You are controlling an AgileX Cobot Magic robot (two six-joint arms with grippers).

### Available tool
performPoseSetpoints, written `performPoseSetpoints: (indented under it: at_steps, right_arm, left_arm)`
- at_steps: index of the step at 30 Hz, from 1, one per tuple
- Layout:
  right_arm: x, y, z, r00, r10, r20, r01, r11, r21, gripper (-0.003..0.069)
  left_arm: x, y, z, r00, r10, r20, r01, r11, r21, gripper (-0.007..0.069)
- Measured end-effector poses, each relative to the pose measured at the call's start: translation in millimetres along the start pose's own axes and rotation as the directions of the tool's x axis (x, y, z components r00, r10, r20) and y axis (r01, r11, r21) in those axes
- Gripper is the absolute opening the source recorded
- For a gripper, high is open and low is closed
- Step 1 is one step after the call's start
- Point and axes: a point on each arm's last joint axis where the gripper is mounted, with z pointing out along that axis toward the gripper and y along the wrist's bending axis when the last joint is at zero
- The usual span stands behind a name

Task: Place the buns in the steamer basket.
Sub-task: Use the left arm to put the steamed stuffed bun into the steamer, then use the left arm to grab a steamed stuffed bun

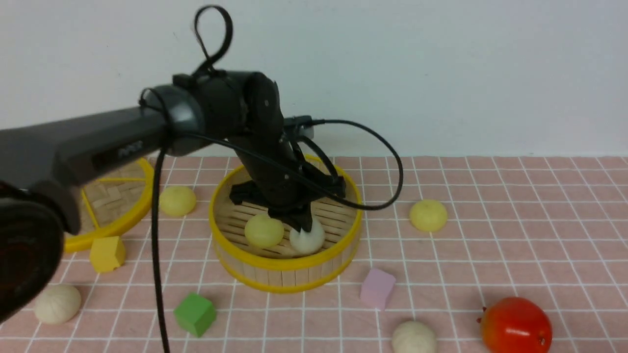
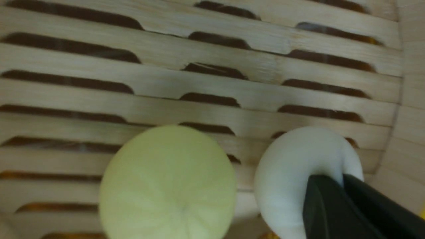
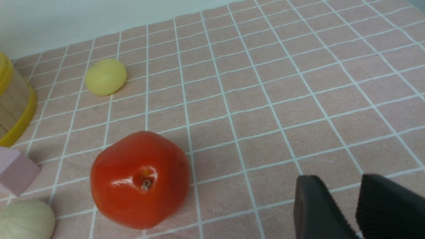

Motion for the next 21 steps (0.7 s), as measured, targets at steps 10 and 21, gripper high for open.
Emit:
performPoseSetpoints:
  at_steps: [10, 21]
  right_arm:
    - [0, 0, 0, 1.0, 0.001, 0.0, -0.001, 1.0, 0.0, 0.0239]
    - [0, 0, 0, 1.0, 0.001, 0.0, -0.001, 1.0, 0.0, 0.0239]
  left_arm:
    - [-1, -5, -80, 0.989, 0.105, 0.108, -0.099, 0.993, -0.059, 0.0393]
    - [40, 147, -166, 0.978, -0.152, 0.144, 0.195, 0.914, -0.357, 0.03]
